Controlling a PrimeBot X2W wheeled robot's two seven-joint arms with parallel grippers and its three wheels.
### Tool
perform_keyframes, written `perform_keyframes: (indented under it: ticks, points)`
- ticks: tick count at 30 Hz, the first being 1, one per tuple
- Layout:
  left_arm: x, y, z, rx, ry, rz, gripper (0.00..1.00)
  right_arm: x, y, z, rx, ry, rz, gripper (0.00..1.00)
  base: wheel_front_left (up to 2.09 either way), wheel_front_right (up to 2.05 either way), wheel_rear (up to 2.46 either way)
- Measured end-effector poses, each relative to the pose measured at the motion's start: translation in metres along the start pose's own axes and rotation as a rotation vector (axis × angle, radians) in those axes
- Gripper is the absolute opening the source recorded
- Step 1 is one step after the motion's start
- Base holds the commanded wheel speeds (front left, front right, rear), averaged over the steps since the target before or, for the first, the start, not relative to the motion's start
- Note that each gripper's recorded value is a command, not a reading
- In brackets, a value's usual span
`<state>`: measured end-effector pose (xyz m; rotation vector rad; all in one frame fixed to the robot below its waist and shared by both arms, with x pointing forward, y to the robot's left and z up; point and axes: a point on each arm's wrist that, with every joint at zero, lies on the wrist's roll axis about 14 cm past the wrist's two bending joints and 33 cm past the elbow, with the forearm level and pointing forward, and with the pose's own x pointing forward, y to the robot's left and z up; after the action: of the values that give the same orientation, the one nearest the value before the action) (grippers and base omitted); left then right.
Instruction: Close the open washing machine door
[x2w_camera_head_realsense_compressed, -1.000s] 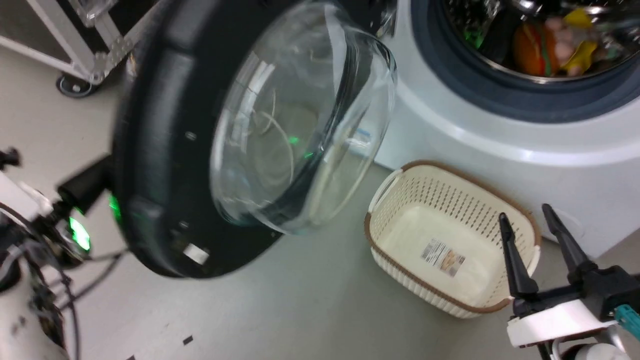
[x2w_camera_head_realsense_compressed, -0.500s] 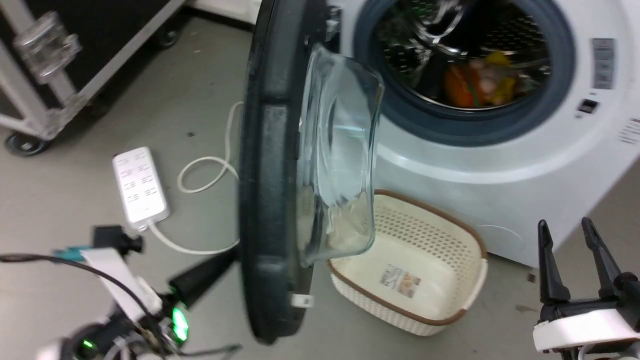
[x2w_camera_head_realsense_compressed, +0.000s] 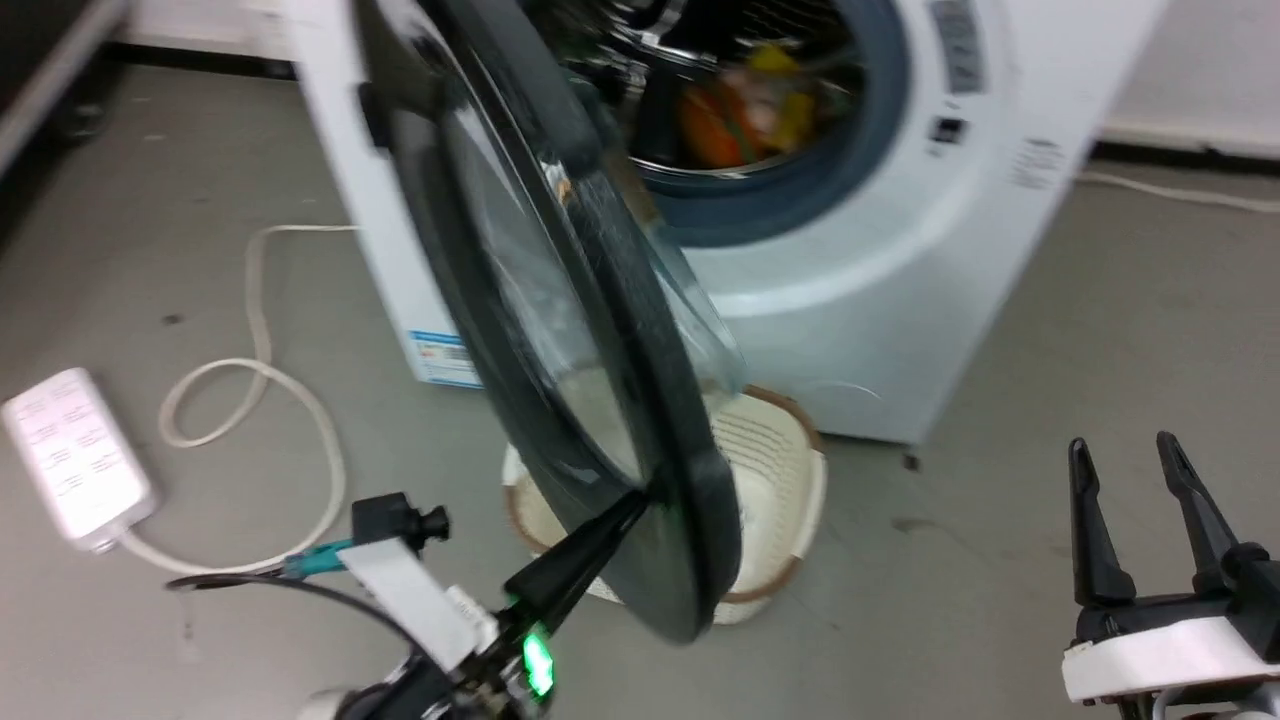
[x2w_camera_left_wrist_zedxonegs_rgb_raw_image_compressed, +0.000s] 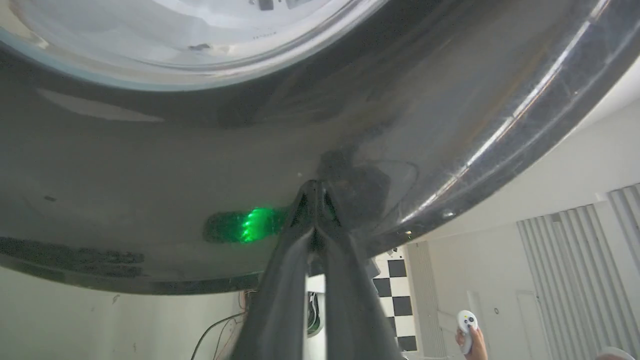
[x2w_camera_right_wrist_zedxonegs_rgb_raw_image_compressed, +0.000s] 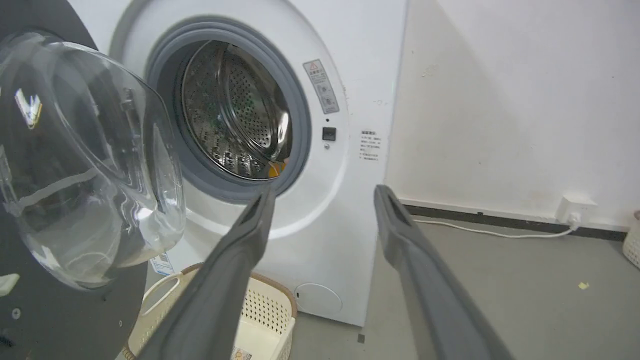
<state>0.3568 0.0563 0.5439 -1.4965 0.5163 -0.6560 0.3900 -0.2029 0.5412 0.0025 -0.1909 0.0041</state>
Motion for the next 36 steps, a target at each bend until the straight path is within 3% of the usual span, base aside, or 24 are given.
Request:
perform_keyframes:
  ticks: [11,22,27,32,36]
  points:
    - [0.119,0.008,-0.02,-0.053,0.063,-0.049,0.0,-0.032,-0.062,-0.013,-0.039,0.067,-0.188,1.0,0.0,0.0,0.0]
    - [0.216,0.024,-0.008,-0.142,-0.034,-0.031,0.0,-0.066,-0.102,-0.019,-0.06,0.129,-0.334,1.0,0.0,0.0,0.0]
    - [0.219,0.025,-0.01,-0.153,-0.031,-0.017,0.0,-0.066,-0.101,-0.018,-0.056,0.124,-0.33,1.0,0.0,0.0,0.0]
    - [0.194,0.015,-0.006,-0.132,-0.056,-0.034,0.0,-0.055,-0.087,-0.014,-0.042,0.096,-0.278,1.0,0.0,0.0,0.0]
    - [0.153,0.014,-0.011,-0.03,-0.049,-0.032,0.0,-0.048,-0.069,-0.012,-0.034,0.08,-0.219,1.0,0.0,0.0,0.0]
